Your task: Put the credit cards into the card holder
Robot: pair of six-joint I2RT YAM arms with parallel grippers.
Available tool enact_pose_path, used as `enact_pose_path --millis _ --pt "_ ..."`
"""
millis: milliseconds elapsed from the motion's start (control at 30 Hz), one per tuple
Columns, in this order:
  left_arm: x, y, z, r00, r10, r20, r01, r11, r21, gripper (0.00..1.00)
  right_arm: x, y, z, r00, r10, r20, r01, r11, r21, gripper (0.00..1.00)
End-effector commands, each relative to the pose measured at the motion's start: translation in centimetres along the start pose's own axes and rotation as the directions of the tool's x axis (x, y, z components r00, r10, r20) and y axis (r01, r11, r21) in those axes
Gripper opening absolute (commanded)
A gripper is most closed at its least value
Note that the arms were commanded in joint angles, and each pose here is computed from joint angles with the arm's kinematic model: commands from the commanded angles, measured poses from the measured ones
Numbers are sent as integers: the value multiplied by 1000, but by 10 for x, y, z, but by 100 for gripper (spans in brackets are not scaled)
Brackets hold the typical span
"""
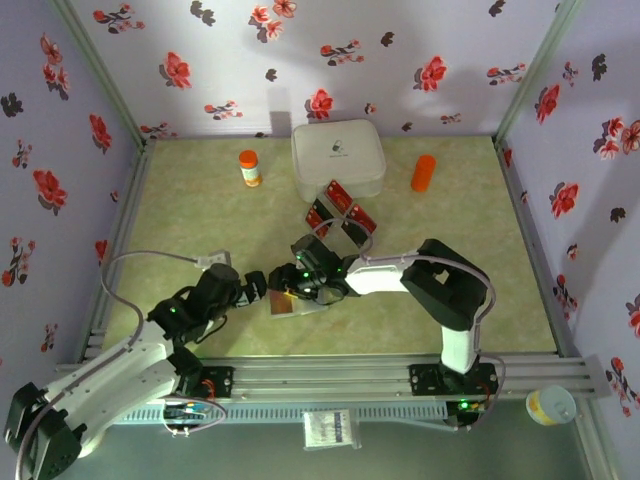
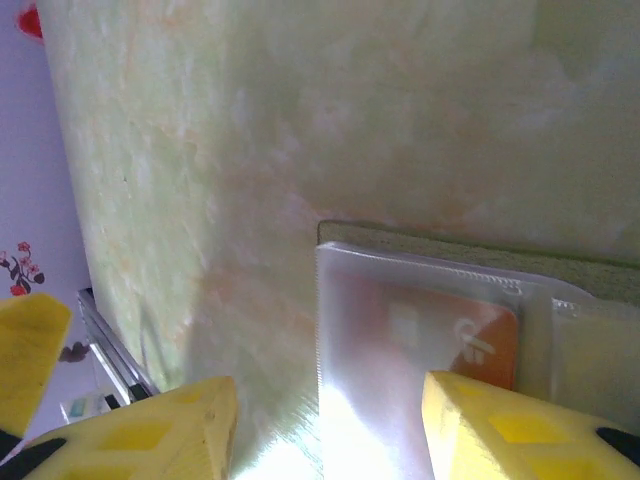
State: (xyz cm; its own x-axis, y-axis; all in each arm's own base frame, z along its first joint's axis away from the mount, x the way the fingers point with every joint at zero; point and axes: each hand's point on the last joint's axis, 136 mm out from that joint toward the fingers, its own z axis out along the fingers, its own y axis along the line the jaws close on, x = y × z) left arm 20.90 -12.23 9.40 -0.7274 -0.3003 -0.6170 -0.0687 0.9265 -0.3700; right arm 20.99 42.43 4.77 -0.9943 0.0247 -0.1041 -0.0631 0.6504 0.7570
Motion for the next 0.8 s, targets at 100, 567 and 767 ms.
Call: enact_pose_path --millis 100,567,767 --pt "10 10 4 999 -18 -29 17 1000 -22 100 -6 -1 2 999 15 46 -15 1000 3 52" --pt "25 0 16 995 -14 -99 16 1000 17 100 -14 -8 -21 995 4 101 -7 999 31 40" --pt "27 -5 20 993 -9 -116 12 999 30 100 -12 -20 -20 996 6 92 -13 997 70 9"
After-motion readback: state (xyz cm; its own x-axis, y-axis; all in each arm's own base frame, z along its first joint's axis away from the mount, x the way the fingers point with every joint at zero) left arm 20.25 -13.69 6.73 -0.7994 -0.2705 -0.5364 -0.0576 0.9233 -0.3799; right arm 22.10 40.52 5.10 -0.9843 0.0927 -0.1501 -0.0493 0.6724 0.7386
